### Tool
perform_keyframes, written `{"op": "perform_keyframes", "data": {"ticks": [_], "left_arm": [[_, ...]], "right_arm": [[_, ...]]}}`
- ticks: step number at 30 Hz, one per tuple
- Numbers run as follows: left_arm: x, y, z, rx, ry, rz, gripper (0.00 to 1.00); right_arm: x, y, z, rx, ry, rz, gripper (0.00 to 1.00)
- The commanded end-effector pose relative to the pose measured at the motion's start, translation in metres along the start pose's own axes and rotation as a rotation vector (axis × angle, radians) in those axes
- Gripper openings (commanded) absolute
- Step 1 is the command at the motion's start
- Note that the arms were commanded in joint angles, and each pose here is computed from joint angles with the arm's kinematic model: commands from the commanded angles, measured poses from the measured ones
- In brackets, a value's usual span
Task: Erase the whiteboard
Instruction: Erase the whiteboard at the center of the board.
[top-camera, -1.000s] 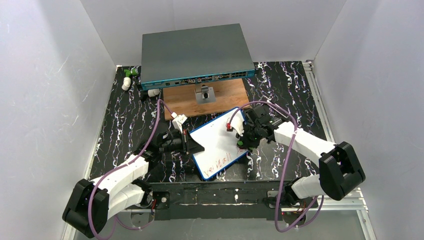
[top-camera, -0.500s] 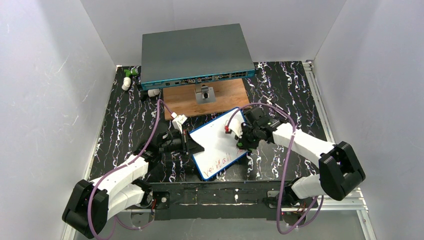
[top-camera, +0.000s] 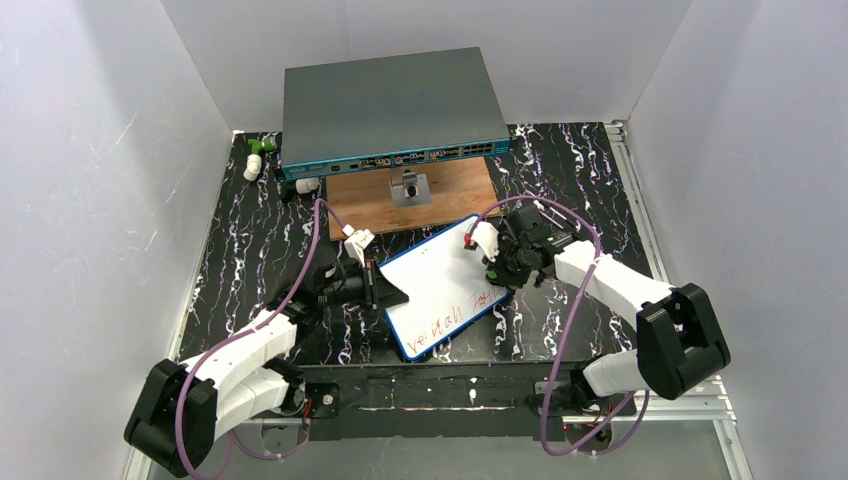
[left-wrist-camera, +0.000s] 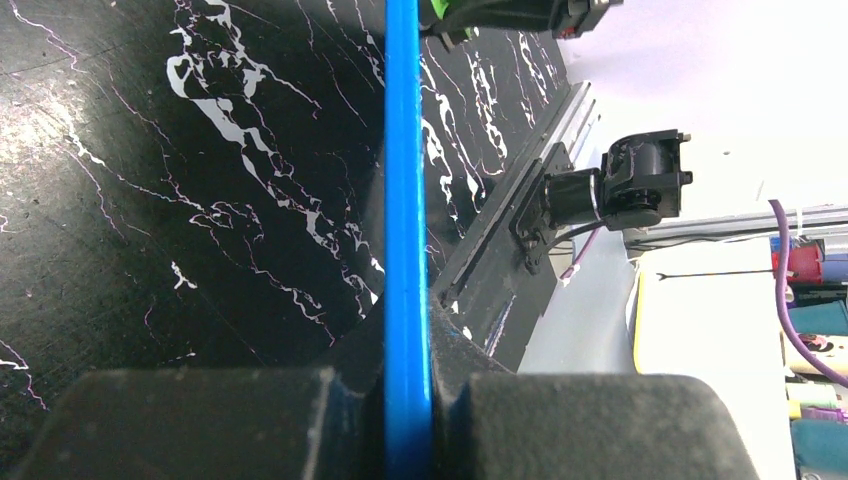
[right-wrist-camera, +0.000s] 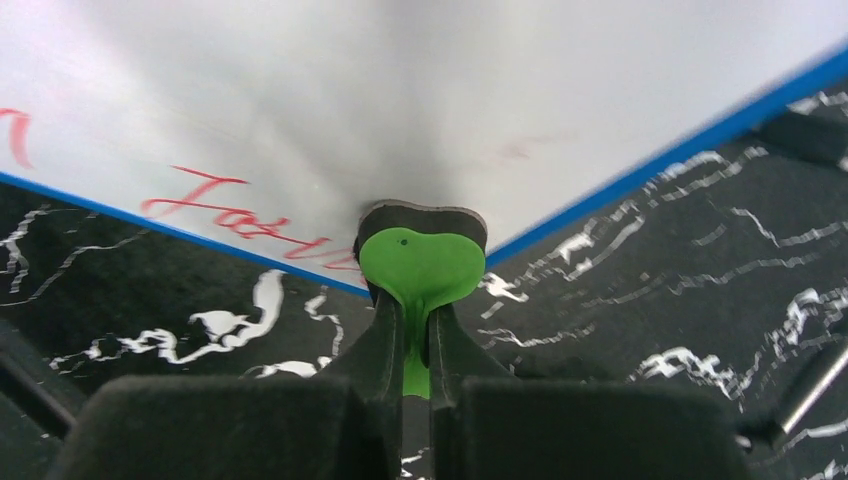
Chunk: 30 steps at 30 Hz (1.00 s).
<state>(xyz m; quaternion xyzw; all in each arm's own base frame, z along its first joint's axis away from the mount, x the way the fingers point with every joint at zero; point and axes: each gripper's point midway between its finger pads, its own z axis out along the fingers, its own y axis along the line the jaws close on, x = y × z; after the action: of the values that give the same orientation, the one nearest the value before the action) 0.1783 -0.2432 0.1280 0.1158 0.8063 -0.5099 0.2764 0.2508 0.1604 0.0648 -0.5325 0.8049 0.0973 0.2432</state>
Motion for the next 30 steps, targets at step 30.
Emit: {"op": "perform_keyframes", "data": {"ticks": [30], "left_arm": [[-0.008,-0.02,-0.004,0.071,-0.011,0.079,0.0]], "right_arm": [[-0.013,-0.014,-0.029,0.02,-0.158,0.066,0.01]]}}
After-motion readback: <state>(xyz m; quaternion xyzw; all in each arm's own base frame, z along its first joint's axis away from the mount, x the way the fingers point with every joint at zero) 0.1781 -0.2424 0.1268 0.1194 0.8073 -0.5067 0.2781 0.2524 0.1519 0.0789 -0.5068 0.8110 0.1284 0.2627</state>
